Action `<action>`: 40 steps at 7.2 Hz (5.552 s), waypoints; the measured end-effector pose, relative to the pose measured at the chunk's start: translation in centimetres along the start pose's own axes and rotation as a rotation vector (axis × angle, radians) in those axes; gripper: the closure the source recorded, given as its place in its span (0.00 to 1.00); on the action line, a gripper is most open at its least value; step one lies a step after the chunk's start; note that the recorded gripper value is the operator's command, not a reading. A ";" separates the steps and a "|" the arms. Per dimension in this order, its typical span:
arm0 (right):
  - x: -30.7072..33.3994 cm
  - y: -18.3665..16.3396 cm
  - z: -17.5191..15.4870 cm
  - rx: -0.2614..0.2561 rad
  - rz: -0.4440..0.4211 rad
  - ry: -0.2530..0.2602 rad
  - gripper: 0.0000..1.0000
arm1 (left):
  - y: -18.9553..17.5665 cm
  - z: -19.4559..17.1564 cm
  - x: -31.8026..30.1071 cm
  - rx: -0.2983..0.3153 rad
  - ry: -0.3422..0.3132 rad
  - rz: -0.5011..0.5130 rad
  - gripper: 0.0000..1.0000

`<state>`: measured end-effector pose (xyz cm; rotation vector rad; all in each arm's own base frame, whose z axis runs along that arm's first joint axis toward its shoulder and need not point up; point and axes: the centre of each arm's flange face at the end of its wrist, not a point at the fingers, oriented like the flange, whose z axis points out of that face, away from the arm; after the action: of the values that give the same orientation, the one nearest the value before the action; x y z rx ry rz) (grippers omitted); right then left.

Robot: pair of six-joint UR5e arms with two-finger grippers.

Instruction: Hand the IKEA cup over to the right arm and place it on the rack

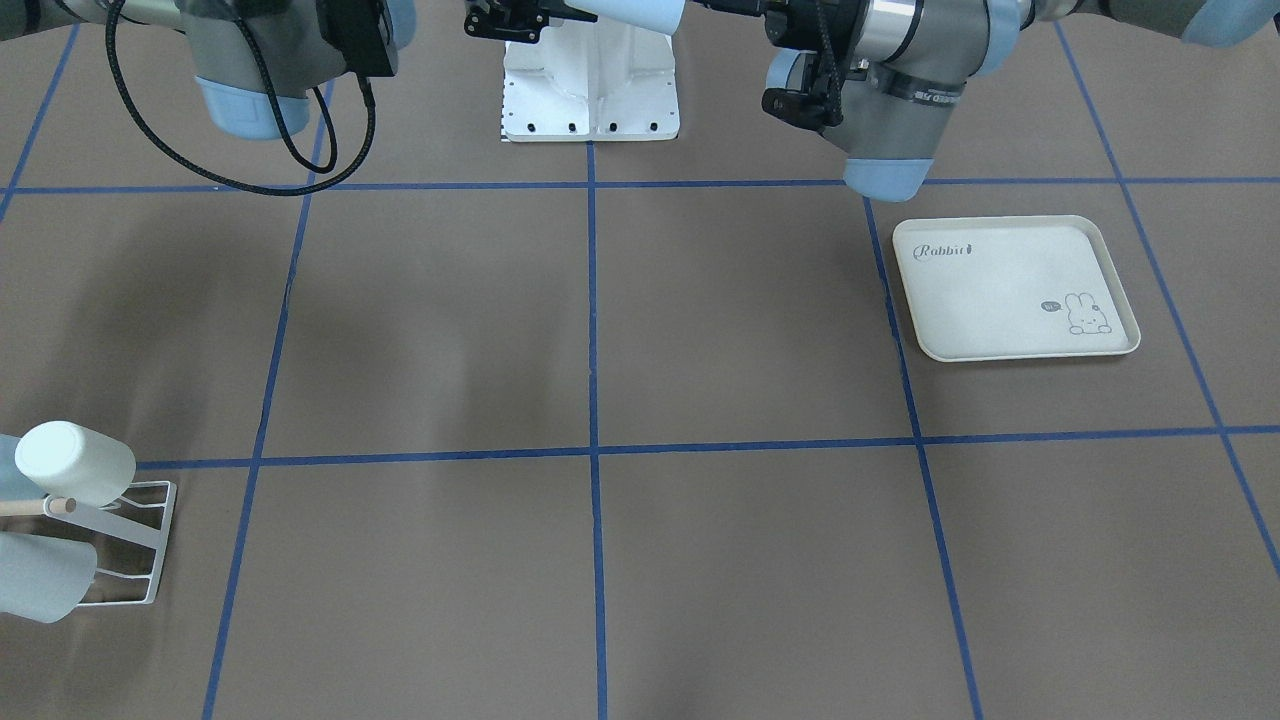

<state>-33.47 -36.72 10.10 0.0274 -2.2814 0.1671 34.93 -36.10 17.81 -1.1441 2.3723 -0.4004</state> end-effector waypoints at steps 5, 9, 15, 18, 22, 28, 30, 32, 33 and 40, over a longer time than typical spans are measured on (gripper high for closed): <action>-0.1 0.1 0.0 0.001 -0.001 -0.005 0.70 | 0.0 0.0 -0.1 0.003 0.000 0.000 0.00; 0.5 -1.2 -0.6 0.077 -0.022 0.005 0.70 | -1.3 -5.1 0.3 0.105 -0.008 0.152 0.00; 3.8 -17.0 -10.0 0.474 -0.466 0.731 0.73 | -7.7 -16.1 6.8 0.577 -0.381 0.808 0.00; 1.3 -28.0 -22.9 0.418 -0.552 1.114 0.73 | -10.2 -23.5 11.2 0.812 -0.624 1.039 0.00; 2.0 -39.2 -41.2 0.263 -0.512 1.296 0.74 | -10.1 -31.5 19.1 1.045 -1.100 1.228 0.00; 3.7 -44.7 -46.7 -0.057 -0.327 1.449 0.76 | -7.8 -42.1 19.9 0.945 -1.631 1.304 0.00; 6.0 -44.8 -46.8 -0.086 -0.287 1.457 0.76 | -7.6 -42.7 19.1 0.925 -1.630 1.284 0.00; 8.0 -44.7 -47.1 -0.104 -0.256 1.462 0.76 | -7.3 -42.6 18.8 0.919 -1.616 1.275 0.00; 8.8 -44.6 -47.1 -0.112 -0.246 1.464 0.76 | -7.3 -42.5 18.8 0.920 -1.613 1.274 0.00; 12.7 -43.5 -47.6 -0.149 -0.220 1.487 0.01 | -7.3 -42.3 18.8 0.926 -1.602 1.267 0.00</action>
<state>-2.79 -73.21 55.37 0.0531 -0.7909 -0.0969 7.07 -53.11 51.46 0.5251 0.7932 0.0073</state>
